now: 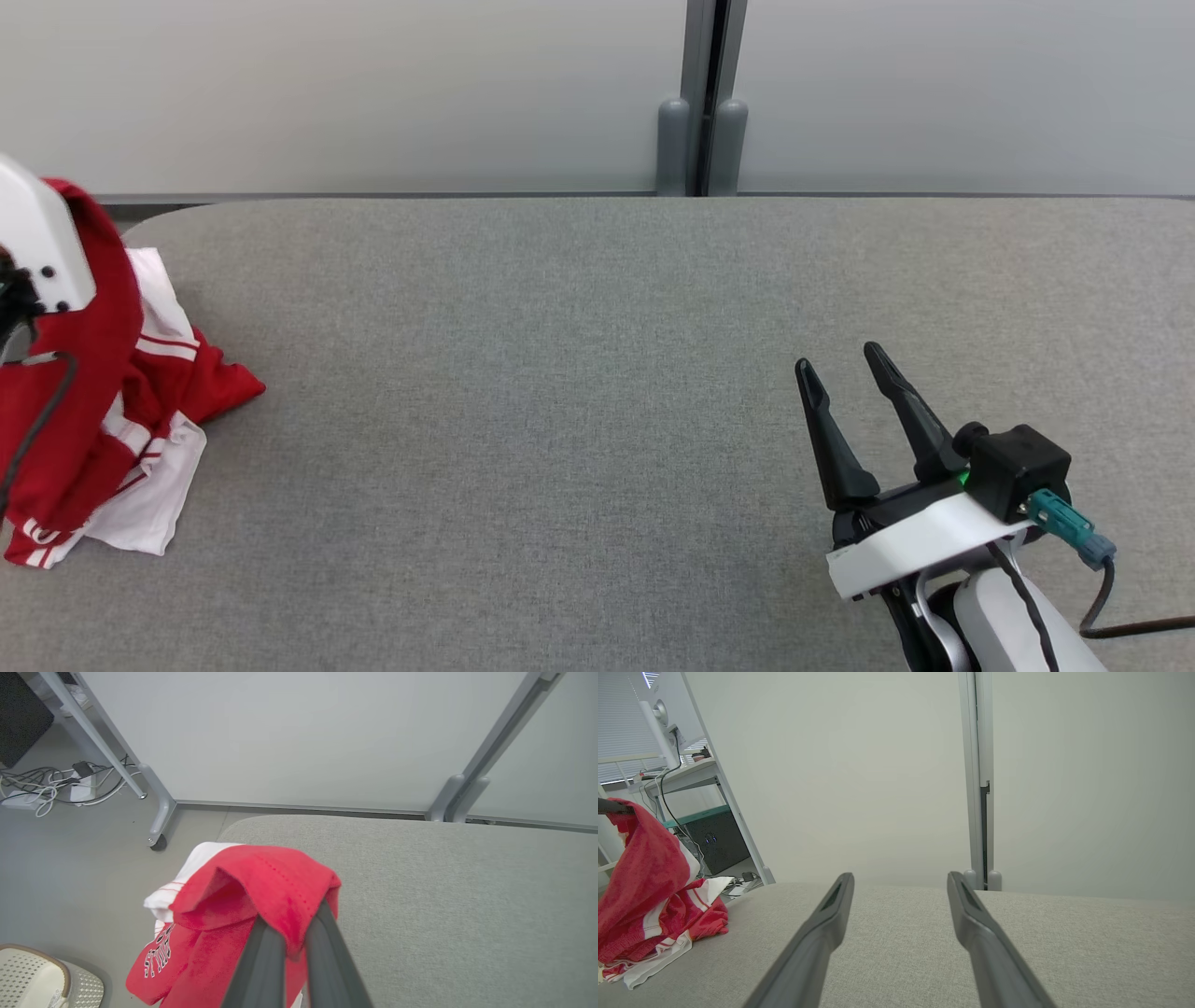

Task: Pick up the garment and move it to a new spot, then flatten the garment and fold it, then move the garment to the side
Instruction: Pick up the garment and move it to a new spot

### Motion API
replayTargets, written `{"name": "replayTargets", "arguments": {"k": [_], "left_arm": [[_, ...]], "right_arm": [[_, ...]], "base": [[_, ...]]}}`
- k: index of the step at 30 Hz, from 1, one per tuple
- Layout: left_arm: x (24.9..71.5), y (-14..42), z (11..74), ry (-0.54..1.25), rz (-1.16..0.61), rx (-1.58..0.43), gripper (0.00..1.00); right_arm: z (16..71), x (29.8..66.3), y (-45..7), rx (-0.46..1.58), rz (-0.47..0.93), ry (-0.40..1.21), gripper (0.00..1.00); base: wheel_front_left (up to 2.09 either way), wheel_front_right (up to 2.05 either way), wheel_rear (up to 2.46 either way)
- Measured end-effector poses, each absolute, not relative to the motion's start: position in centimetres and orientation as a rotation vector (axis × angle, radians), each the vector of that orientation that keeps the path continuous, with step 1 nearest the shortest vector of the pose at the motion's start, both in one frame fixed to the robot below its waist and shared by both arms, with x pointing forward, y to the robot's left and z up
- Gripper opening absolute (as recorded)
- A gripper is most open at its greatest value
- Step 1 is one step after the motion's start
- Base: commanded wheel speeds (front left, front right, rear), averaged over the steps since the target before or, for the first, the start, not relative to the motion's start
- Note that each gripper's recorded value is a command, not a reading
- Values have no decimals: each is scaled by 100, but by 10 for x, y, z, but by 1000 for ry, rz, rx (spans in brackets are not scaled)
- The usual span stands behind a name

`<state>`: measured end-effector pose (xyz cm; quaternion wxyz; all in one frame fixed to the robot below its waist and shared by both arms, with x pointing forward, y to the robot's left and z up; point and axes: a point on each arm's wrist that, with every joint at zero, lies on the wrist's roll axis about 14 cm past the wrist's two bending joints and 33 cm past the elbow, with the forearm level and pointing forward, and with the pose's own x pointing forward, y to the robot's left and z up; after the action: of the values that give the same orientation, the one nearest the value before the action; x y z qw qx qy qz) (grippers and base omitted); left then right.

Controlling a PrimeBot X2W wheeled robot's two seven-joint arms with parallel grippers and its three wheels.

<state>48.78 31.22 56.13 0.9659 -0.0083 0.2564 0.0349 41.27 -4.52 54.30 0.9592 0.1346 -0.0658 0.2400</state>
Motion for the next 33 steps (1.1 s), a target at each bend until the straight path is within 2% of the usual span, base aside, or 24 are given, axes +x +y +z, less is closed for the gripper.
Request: {"name": "replayTargets", "arguments": {"k": [6, 11, 18, 21, 26, 33], "left_arm": [[492, 258, 605, 425, -88, 67, 0], [496, 187, 641, 330, -277, 114, 0], [486, 76, 701, 139, -555, -33, 0], [477, 44, 710, 107, -641, -106, 0], [466, 29, 656, 197, -673, -204, 0], [436, 57, 508, 501, -536, -376, 0]], "right_arm": [[552, 399, -51, 279, 465, -155, 100], [558, 391, -71, 279, 405, -180, 100], [555, 380, -111, 250, 302, -187, 100], [554, 378, -129, 241, 255, -189, 100], [545, 376, -151, 234, 192, -171, 100], [531, 381, -161, 227, 164, -133, 100]], "base": [[0, 0, 0], [0, 0, 0], [0, 0, 0], [0, 0, 0], [0, 0, 0], [0, 0, 0]]}}
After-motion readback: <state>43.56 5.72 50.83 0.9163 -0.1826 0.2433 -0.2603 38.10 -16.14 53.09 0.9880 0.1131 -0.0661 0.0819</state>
